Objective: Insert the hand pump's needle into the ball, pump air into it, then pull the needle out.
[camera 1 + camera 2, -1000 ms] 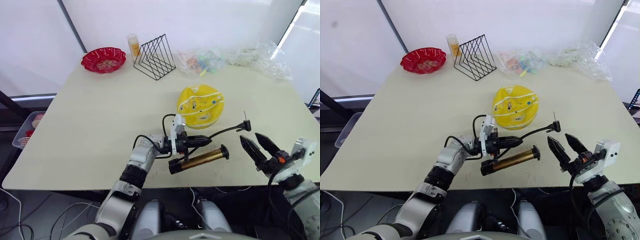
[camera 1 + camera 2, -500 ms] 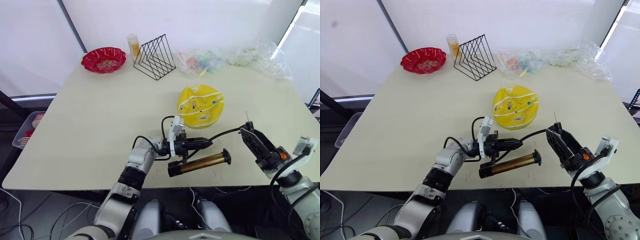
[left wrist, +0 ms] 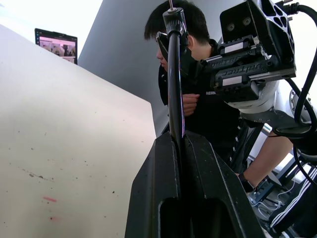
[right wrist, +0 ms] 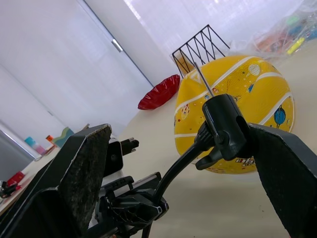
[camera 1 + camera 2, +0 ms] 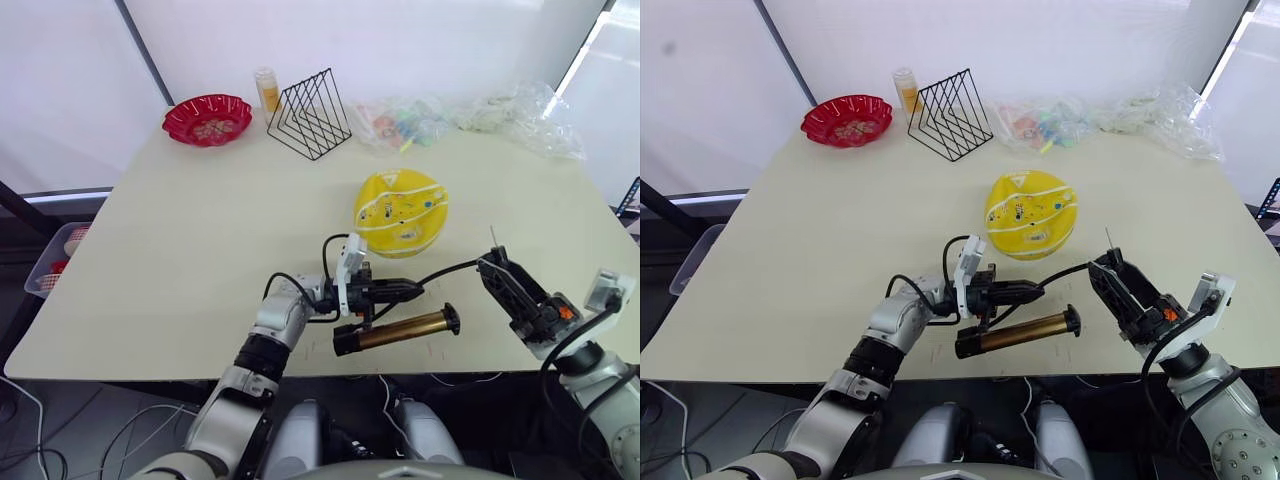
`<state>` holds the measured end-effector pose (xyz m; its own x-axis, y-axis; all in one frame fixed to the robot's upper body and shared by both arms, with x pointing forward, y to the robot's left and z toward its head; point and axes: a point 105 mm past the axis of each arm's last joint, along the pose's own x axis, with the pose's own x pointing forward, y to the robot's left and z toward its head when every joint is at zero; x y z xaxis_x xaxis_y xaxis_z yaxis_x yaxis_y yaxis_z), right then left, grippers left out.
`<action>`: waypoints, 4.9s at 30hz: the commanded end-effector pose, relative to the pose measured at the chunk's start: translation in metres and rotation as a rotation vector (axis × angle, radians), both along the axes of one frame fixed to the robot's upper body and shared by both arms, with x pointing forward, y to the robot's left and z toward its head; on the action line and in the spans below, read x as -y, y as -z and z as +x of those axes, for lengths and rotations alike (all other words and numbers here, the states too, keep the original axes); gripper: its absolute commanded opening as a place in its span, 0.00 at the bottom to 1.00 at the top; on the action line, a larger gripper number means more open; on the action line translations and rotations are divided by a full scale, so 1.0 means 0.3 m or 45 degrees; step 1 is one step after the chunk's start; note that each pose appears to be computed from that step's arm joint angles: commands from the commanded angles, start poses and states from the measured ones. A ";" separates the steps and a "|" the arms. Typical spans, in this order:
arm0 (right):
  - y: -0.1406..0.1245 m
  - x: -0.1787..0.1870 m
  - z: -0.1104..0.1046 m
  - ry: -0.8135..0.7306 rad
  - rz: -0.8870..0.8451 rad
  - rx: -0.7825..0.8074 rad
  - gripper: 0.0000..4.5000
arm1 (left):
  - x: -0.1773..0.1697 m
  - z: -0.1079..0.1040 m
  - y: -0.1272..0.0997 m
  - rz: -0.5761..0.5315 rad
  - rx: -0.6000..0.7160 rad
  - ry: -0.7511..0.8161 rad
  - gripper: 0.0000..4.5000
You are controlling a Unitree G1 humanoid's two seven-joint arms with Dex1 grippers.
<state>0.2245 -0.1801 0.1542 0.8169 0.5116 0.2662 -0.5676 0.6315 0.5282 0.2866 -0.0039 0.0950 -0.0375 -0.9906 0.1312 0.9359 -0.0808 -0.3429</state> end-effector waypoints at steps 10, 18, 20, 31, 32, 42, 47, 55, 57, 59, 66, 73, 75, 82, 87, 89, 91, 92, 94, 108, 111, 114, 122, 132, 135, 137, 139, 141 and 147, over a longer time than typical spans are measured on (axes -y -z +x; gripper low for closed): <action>-0.019 -0.004 -0.022 -0.039 0.015 0.039 0.07 | 0.006 -0.016 -0.009 -0.010 0.043 0.032 0.00; -0.010 0.003 -0.022 -0.020 -0.085 0.049 0.07 | -0.009 0.019 0.007 0.041 0.085 -0.034 0.13; -0.004 0.013 -0.012 0.017 -0.140 0.052 0.07 | -0.016 0.038 0.007 0.061 0.115 -0.068 0.28; 0.002 0.026 0.015 0.103 -0.485 0.167 0.07 | -0.063 0.086 -0.038 0.079 0.328 -0.176 0.98; 0.003 0.027 0.015 0.103 -0.527 0.181 0.07 | -0.068 0.091 -0.048 0.077 0.351 -0.189 0.98; 0.031 0.048 -0.001 0.052 -1.013 0.226 0.07 | -0.196 0.257 -0.253 0.113 0.744 -0.720 0.98; 0.006 0.048 0.011 0.067 -1.087 0.216 0.07 | -0.225 0.350 -0.304 0.207 0.786 -0.906 0.98; -0.002 0.052 0.021 0.065 -1.152 0.166 0.07 | -0.206 0.397 -0.312 0.285 0.801 -0.919 0.98; -0.002 0.052 0.021 0.065 -1.152 0.163 0.07 | -0.206 0.399 -0.312 0.285 0.802 -0.919 0.98; -0.037 0.062 0.030 0.086 -1.127 0.137 0.07 | -0.163 0.426 -0.309 0.350 0.794 -0.878 0.98; -0.097 0.029 0.019 0.054 -1.005 0.137 0.07 | -0.113 0.464 -0.289 0.434 0.726 -0.845 0.98; -0.094 0.022 0.003 0.039 -0.998 0.121 0.07 | -0.114 0.497 -0.290 0.468 0.671 -0.899 0.98; -0.096 0.016 -0.002 0.031 -0.988 0.128 0.07 | -0.113 0.505 -0.292 0.478 0.653 -0.912 0.98; -0.097 0.010 -0.006 0.013 -0.999 0.144 0.07 | -0.117 0.520 -0.288 0.515 0.618 -0.945 0.87; -0.092 0.007 -0.005 -0.003 -1.001 0.131 0.07 | -0.115 0.519 -0.286 0.503 0.596 -0.955 0.45; -0.088 0.005 -0.002 -0.010 -1.004 0.116 0.07 | -0.113 0.518 -0.288 0.487 0.587 -0.961 0.25; -0.091 0.003 0.007 0.001 -0.994 0.107 0.07 | -0.111 0.516 -0.287 0.475 0.570 -0.965 0.12; -0.091 0.001 0.012 -0.001 -0.995 0.098 0.07 | -0.109 0.514 -0.287 0.472 0.574 -0.966 0.08; -0.089 -0.003 0.021 -0.013 -1.012 0.078 0.07 | -0.101 0.509 -0.291 0.449 0.573 -0.967 0.01; -0.139 -0.058 0.151 -0.154 -1.151 -0.113 0.07 | -0.054 0.461 -0.298 0.357 0.665 -1.050 0.01; -0.149 -0.070 0.179 -0.198 -1.179 -0.166 0.07 | -0.053 0.454 -0.294 0.367 0.700 -1.064 0.01; -0.162 -0.076 0.219 -0.219 -1.207 -0.238 0.07 | -0.048 0.446 -0.284 0.362 0.693 -1.071 0.01; -0.190 -0.086 0.312 -0.248 -1.216 -0.472 0.07 | -0.037 0.436 -0.267 0.361 0.687 -1.089 0.01; -0.193 -0.135 0.371 -0.316 -1.339 -0.613 0.07 | -0.031 0.434 -0.267 0.348 0.692 -1.108 0.01; -0.185 -0.144 0.391 -0.310 -1.371 -0.647 0.07 | -0.028 0.431 -0.265 0.341 0.690 -1.107 0.01; -0.179 -0.145 0.402 -0.304 -1.379 -0.672 0.07 | -0.026 0.430 -0.266 0.336 0.691 -1.107 0.01; -0.172 -0.150 0.408 -0.309 -1.384 -0.690 0.07 | -0.026 0.430 -0.268 0.332 0.690 -1.108 0.01; -0.165 -0.155 0.413 -0.315 -1.386 -0.703 0.07 | -0.025 0.430 -0.268 0.329 0.688 -1.110 0.01; -0.134 -0.155 0.441 -0.286 -1.404 -0.733 0.07 | -0.020 0.426 -0.276 0.315 0.688 -1.108 0.01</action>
